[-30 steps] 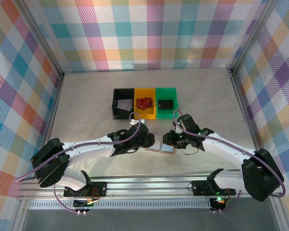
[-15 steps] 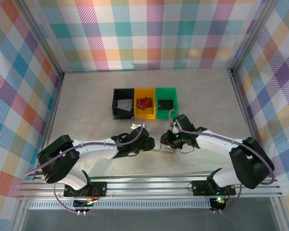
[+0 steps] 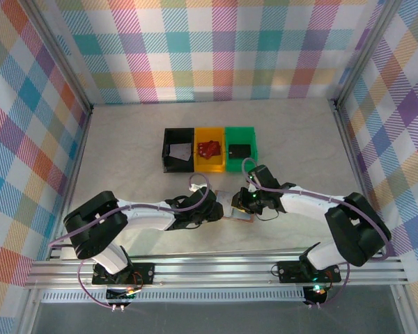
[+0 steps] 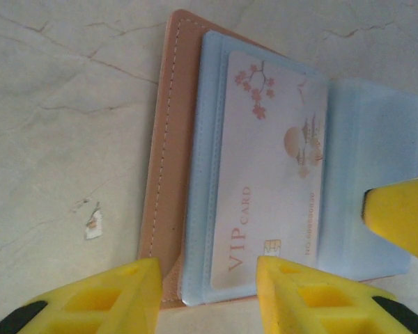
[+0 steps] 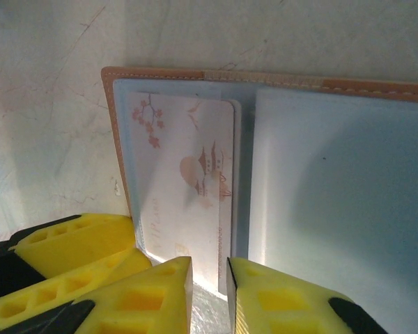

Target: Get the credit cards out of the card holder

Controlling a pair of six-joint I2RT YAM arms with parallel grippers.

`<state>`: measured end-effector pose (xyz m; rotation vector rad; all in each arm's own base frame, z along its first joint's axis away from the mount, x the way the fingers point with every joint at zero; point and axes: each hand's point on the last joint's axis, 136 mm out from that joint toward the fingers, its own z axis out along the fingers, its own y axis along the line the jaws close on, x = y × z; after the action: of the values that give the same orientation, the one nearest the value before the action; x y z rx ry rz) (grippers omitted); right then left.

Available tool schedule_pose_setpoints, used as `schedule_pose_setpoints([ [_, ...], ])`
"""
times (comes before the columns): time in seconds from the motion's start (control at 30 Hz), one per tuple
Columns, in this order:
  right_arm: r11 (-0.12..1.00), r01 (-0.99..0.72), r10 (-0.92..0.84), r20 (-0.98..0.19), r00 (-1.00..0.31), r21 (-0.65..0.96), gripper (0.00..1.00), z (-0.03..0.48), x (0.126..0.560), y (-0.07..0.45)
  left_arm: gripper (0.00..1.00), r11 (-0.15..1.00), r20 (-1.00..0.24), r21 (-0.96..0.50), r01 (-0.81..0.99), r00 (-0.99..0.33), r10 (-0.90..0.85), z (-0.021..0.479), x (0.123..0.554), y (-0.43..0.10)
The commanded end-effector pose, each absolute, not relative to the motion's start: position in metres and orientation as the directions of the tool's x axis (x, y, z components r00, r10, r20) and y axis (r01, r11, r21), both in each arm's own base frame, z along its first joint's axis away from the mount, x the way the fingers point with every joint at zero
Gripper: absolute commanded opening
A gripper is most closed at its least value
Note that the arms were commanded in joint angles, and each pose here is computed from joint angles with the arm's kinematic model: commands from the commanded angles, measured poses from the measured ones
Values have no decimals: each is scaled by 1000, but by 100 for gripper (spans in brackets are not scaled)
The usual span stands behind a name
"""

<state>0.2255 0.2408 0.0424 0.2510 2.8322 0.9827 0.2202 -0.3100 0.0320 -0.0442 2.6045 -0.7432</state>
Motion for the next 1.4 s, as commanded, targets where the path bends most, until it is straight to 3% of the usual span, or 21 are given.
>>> schedule_pose_setpoints([
  [0.0,764,110,217,-92,-972,636,19,48,238,246,42,858,-369,-509,64,-917,-151,20,217,-310],
  [1.0,830,88,218,-175,-960,551,19,53,244,227,40,953,-175,-300,-36,-980,-92,-27,197,-296],
  [1.37,842,115,238,-173,-956,527,19,47,246,220,39,952,-150,-301,-50,-984,-99,-33,193,-297],
])
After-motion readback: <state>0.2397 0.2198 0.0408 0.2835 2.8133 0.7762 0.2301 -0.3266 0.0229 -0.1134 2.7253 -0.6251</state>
